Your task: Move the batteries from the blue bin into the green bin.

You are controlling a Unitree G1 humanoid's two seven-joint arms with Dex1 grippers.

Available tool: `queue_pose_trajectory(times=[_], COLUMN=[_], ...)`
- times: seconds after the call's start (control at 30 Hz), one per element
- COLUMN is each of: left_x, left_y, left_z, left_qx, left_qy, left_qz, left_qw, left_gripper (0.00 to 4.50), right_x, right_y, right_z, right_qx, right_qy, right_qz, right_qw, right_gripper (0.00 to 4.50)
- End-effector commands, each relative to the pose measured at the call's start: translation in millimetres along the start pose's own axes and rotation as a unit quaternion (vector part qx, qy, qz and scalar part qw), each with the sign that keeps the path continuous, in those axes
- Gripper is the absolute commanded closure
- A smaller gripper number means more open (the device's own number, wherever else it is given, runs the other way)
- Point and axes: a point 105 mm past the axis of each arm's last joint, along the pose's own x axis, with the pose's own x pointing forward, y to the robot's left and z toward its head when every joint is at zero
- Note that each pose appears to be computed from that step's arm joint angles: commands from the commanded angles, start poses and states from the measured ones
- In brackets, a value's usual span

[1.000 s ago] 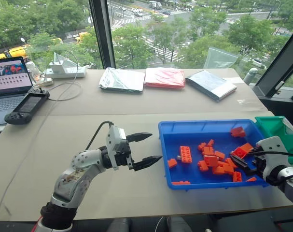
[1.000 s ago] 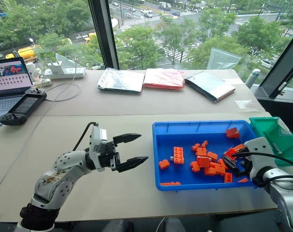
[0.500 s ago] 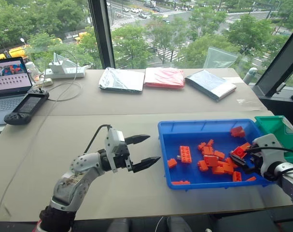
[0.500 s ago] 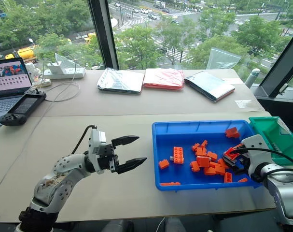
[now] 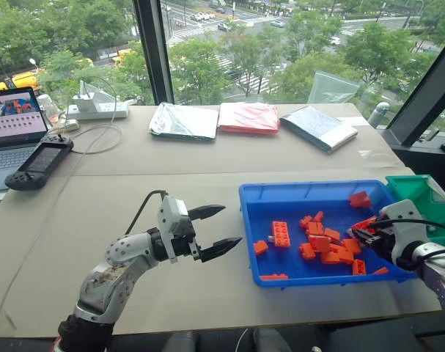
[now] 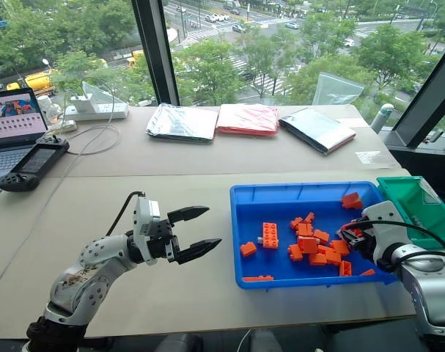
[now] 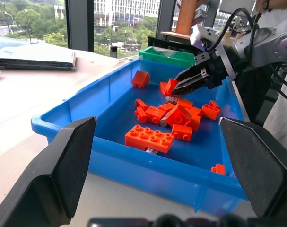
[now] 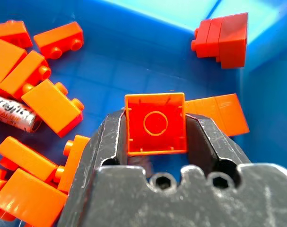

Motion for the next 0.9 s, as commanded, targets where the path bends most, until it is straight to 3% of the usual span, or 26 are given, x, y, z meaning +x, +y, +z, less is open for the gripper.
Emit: queue_pose_trajectory(times=[0.03, 0.27, 0.53, 0.6, 0.8, 0.9], left_x=[2.2, 4.6, 8.6, 9.9, 13.0, 13.5], left_y=[-3.7, -2.5, -3.7, -4.4, -5.1, -4.8], left_z=[11.2, 11.0, 13.6, 14.8, 17.4, 17.9], left_qx=[0.024, 0.023, 0.023, 0.023, 0.021, 0.020], left_qy=[-0.014, -0.015, -0.012, -0.011, -0.010, -0.009], left_qz=[-0.009, -0.011, -0.017, -0.018, -0.019, -0.018], left_qw=[1.000, 1.000, 1.000, 1.000, 1.000, 1.000], left_gripper=[0.00, 0.00, 0.00, 0.00, 0.00, 0.00], right_x=[-12.3, -40.7, -62.9, -63.3, -54.2, -45.5], right_y=[-11.2, -37.5, -52.2, -47.8, -33.3, -21.1], right_z=[15.9, 27.4, -4.0, 0.5, 27.6, 43.8], right_qx=[-0.006, -0.006, -0.024, -0.021, -0.014, -0.011], right_qy=[-0.026, -0.029, 0.062, 0.053, 0.001, -0.027], right_qz=[-0.027, -0.108, -0.172, -0.163, -0.127, -0.093], right_qw=[0.999, 0.994, 0.983, 0.985, 0.992, 0.995], right_gripper=[3.02, 3.02, 3.02, 2.02, 0.07, 0.07])
